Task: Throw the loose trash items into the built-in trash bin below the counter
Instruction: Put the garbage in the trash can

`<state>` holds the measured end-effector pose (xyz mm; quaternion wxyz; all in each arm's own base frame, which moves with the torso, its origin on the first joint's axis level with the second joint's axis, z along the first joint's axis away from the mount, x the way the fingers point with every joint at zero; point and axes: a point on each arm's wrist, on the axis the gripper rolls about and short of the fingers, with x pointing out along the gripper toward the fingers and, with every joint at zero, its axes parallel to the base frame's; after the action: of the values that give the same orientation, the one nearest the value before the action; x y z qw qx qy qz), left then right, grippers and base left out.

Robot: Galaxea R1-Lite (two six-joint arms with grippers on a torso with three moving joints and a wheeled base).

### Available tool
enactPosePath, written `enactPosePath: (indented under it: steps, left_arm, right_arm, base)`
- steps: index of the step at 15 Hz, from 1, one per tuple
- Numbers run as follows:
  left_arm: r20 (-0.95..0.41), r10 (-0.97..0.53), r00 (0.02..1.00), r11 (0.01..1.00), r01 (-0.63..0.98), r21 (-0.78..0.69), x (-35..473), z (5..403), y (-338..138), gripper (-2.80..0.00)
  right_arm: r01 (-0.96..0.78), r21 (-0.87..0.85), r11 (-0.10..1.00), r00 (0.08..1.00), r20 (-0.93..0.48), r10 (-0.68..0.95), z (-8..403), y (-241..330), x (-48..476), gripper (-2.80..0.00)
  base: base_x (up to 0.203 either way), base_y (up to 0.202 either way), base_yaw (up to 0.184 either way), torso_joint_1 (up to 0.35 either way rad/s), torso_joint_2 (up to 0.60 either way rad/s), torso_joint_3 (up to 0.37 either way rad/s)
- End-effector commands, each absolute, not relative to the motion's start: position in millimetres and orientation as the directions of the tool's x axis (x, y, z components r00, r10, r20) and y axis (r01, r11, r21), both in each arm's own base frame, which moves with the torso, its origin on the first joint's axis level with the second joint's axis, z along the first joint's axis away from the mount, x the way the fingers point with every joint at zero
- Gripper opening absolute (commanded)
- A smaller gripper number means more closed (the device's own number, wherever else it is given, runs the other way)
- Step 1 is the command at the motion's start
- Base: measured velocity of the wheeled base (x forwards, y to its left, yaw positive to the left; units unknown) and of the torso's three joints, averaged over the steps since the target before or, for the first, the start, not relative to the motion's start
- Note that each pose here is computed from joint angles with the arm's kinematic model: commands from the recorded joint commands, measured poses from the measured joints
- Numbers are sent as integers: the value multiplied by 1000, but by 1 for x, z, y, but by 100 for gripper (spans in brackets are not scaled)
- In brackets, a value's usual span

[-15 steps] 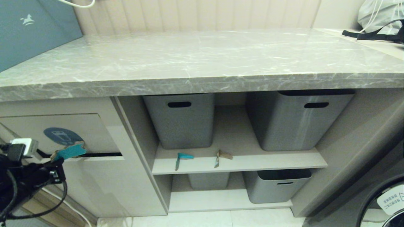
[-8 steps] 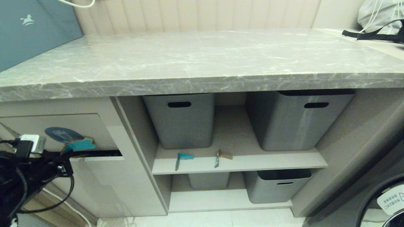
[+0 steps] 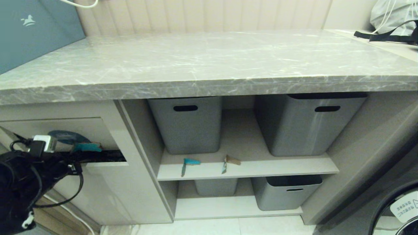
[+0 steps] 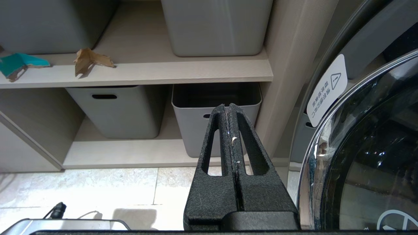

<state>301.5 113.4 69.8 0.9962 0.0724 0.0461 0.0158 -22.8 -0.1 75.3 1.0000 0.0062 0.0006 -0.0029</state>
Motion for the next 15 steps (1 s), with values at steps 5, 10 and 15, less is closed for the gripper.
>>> enactPosePath:
  steps: [5, 10, 15]
  left_arm:
    - [-53, 21, 998, 987, -12, 160, 325, 65, 117, -280]
    - [-21, 5, 1000, 985, -1, 173, 342, 63, 117, -280]
    - [-16, -2, 1000, 985, 4, 174, 348, 60, 117, -280]
  right_arm:
    - [6, 12, 1000, 1000, -2, -6, 75, 0, -23, -280]
    - [6, 12, 1000, 1000, -2, -6, 75, 0, -23, -280]
    - [6, 12, 1000, 1000, -2, -6, 75, 0, -23, -280]
  base:
    - [0, 0, 0, 0, 0, 0]
    - [0, 0, 0, 0, 0, 0]
    - [0, 0, 0, 0, 0, 0]
